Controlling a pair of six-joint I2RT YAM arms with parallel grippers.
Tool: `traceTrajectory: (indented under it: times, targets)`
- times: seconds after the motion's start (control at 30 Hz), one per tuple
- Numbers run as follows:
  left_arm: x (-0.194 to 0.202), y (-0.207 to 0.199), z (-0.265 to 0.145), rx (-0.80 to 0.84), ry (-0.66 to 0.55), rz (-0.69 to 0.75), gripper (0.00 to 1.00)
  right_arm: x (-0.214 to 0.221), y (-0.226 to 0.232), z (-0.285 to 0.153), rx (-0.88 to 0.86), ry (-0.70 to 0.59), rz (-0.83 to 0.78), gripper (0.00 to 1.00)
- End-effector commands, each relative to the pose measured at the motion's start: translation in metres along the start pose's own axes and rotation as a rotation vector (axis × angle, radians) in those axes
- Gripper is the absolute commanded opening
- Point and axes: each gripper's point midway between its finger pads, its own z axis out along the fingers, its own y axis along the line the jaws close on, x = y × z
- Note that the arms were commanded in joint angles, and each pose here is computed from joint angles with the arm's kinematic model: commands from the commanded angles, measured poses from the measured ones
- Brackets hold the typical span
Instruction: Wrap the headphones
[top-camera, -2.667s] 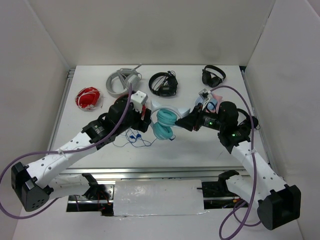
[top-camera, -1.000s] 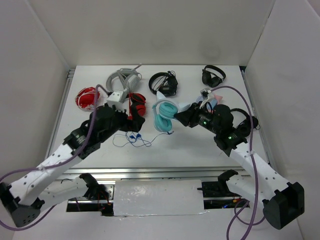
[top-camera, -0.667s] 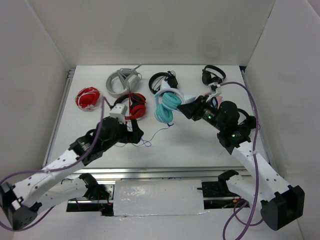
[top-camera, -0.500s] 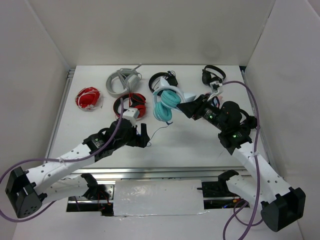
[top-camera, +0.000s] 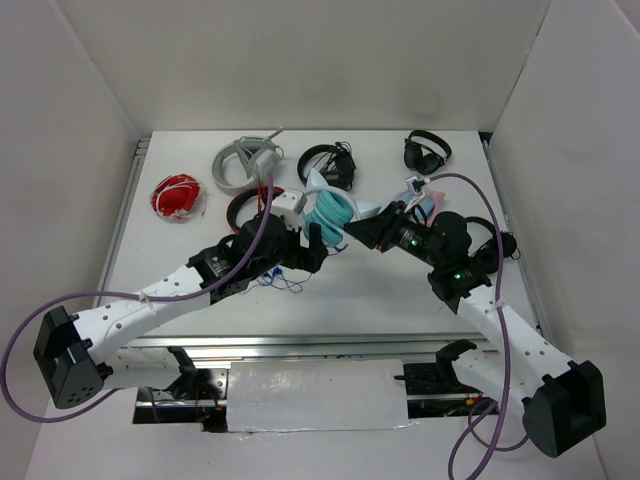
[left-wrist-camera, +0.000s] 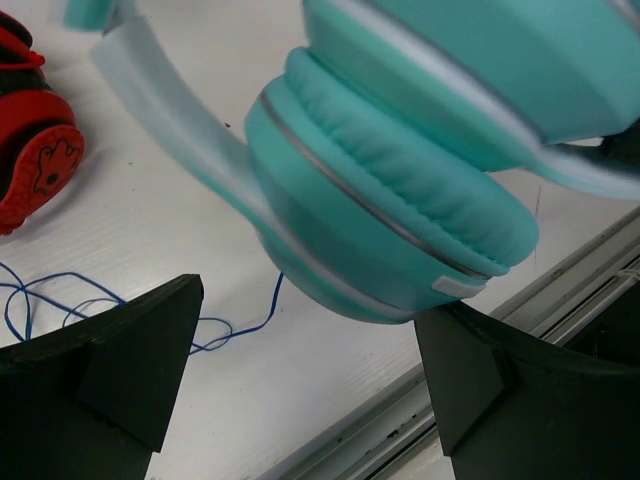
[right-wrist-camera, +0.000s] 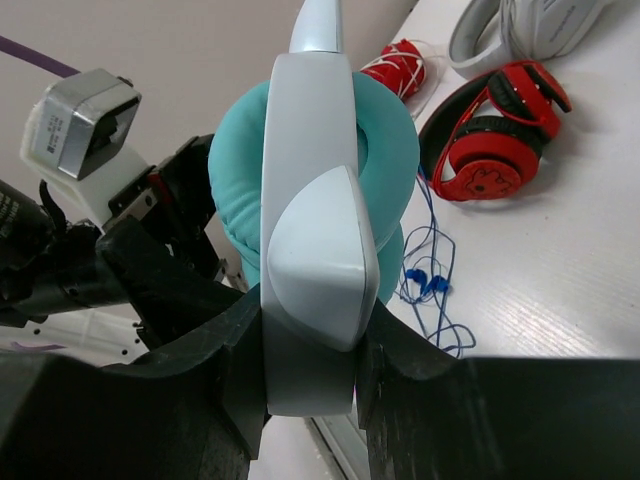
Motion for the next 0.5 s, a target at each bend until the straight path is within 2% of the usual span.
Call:
traceTrajectory:
  times: [0.0, 0.13, 0.23, 0.37, 0.47]
  targets:
    - [-0.06, -0.028, -0.005, 0.088, -0.182, 0.001, 0.99, -0.003, 0.038, 0.002, -0.143, 0.024, -0.038, 0.0]
    - [-0.071, -0.036, -0.009, 0.102, -0.194, 0.025, 0.99, -0.004, 0.036, 0.006, -0.129, 0.027, -0.042, 0.0]
    - [-0.064, -0.029, -0.012, 0.07, -0.164, 0.043, 0.99, -0.015, 0.034, 0.007, -0.092, 0.017, -0.064, 0.0]
    - [-0.049, -0.012, -0.024, 0.022, -0.141, 0.044, 0.99, -0.04, 0.03, 0.002, -0.011, -0.007, -0.123, 0.0]
    - [-0.046, 0.003, -0.038, -0.031, -0.158, 0.021, 0.99, -0.044, 0.02, -0.001, 0.045, 0.014, -0.14, 0.0]
